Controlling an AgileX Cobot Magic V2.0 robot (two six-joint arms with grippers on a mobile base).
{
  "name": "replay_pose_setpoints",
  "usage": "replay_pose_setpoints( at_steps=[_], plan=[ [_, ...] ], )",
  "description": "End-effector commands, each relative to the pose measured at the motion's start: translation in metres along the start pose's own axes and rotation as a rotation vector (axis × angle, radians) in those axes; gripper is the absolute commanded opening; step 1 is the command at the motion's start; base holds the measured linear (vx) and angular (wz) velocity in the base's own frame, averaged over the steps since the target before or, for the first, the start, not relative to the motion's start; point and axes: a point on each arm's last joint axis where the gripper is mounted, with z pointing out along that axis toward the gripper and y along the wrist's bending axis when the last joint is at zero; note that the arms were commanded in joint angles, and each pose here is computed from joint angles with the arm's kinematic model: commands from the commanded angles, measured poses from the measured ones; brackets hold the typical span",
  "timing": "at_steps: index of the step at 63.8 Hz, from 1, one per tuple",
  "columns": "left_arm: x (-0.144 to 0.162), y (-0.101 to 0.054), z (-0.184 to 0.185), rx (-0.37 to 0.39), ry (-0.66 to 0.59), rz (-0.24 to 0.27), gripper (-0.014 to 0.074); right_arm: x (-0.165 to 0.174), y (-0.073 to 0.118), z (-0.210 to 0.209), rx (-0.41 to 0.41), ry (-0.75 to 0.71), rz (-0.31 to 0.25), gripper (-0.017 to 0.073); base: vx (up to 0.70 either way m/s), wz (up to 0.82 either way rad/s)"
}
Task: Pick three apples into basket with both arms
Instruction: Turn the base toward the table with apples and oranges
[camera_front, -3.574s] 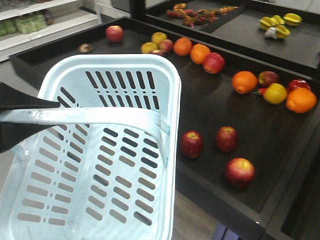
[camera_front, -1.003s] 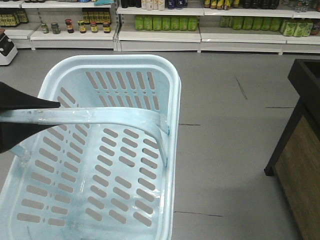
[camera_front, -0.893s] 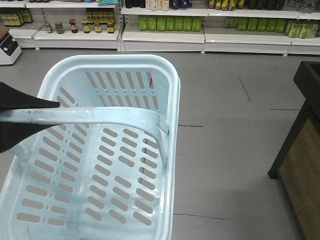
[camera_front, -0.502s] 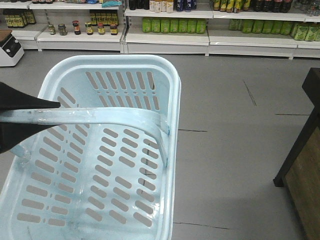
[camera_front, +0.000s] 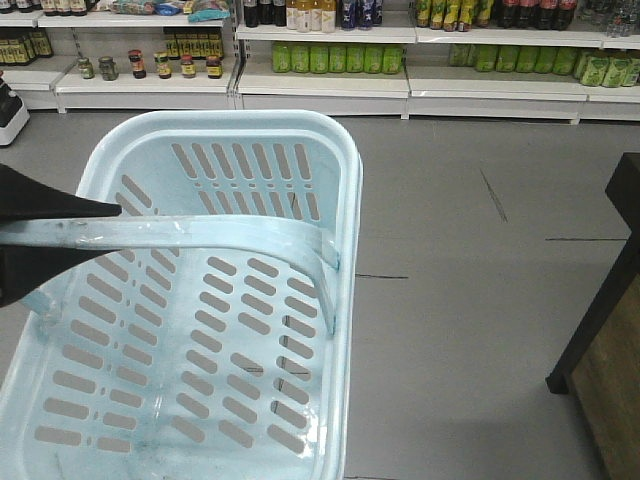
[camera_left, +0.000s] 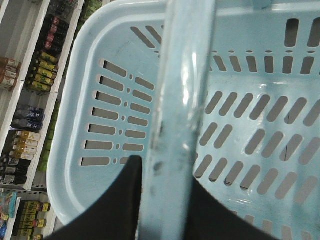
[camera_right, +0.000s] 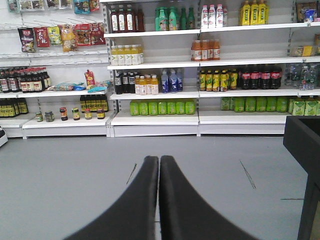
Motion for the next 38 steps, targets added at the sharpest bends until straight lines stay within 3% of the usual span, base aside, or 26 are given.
replay_pose_setpoints(
  at_steps=[1, 38],
  plan=[
    [-0.0108, 0.0116, -0.0125, -0.106, -0.092, -0.017, -0.0006, -0.0028, 0.0002, -0.0005, -0.001, -0.074, -0.005, -0.0009, 0.13, -0.03],
    [-0.0108, 0.0116, -0.0125, -0.106, -0.092, -0.017, -0.0006, -0.0029, 0.0002, -0.0005, -0.001, -0.075, -0.005, -0.0009, 0.12, -0.03]
  ],
)
